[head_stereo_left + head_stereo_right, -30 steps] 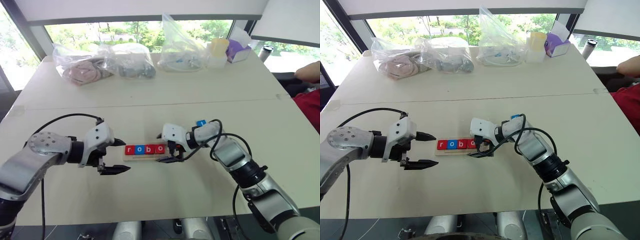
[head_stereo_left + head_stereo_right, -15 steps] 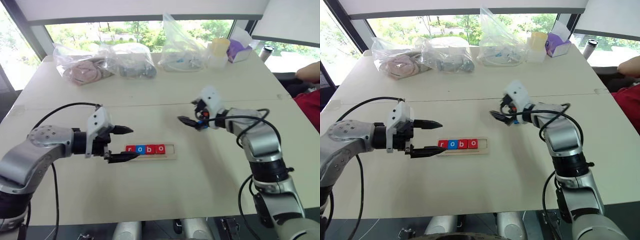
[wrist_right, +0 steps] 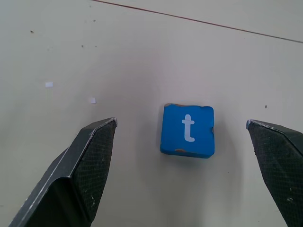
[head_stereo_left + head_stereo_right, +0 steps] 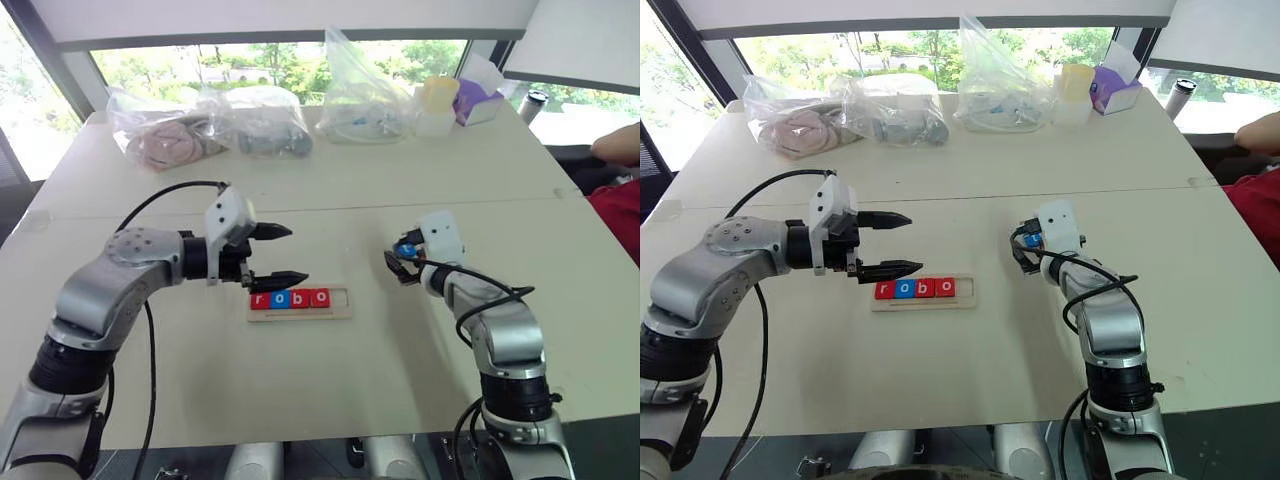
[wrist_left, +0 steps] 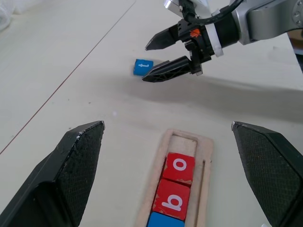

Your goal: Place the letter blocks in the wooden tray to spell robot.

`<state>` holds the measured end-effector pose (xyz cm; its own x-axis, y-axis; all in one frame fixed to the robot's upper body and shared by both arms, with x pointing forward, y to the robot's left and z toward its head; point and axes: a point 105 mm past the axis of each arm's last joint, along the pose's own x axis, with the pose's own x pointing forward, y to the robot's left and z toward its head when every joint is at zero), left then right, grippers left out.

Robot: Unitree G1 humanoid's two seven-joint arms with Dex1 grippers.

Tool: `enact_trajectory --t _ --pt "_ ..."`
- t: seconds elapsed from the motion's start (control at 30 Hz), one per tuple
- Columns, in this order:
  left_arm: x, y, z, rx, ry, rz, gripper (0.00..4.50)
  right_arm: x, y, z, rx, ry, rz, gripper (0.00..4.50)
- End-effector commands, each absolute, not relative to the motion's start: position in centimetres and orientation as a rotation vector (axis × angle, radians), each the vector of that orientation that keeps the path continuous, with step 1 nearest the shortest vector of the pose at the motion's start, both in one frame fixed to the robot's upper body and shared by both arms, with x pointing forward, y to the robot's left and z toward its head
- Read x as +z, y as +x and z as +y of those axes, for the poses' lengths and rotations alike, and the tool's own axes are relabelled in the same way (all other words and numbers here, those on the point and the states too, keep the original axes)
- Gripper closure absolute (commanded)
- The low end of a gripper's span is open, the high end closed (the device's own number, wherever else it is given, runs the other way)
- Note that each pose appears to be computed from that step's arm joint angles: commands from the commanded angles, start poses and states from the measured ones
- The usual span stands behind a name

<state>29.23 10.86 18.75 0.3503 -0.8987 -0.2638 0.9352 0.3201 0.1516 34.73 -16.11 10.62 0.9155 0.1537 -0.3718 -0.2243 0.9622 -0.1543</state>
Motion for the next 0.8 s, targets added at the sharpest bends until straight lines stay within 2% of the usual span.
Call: enact_trajectory --t 0.03,0.1,0.23,0.27,0.37,0.5,0.7,0.8 --pt "19.4 29.1 10.3 -1.226 0.340 0.102 0.00 10.2 35.3 -16.1 0.175 -0.202 0.345 0.06" --pt "19.3 29.1 10.3 -1.227 0.340 0.105 0.00 9.9 35.7 -16.1 0.167 -0.199 0.342 0.93" --pt "19.0 29.0 10.3 -1.223 0.343 0.111 0.00 9.8 36.1 -15.7 0.188 -0.167 0.322 3.03" --pt "19.0 29.0 10.3 -1.222 0.344 0.112 0.00 9.8 36.1 -15.7 0.188 -0.168 0.320 3.36" --pt "18.8 28.9 10.4 -1.217 0.339 0.118 0.00 9.8 35.7 -15.6 0.194 -0.190 0.334 3.33" --pt "18.8 28.8 10.2 -1.220 0.336 0.116 0.00 11.4 34.7 -17.2 0.070 -0.169 0.297 3.33" --pt "18.7 28.6 9.3 -1.265 0.327 0.110 0.00 12.2 29.9 -17.4 -0.068 -0.061 0.326 3.33" --pt "18.5 28.8 8.8 -1.289 0.327 0.109 0.00 11.6 28.7 -17.5 -0.122 -0.055 0.375 3.33"
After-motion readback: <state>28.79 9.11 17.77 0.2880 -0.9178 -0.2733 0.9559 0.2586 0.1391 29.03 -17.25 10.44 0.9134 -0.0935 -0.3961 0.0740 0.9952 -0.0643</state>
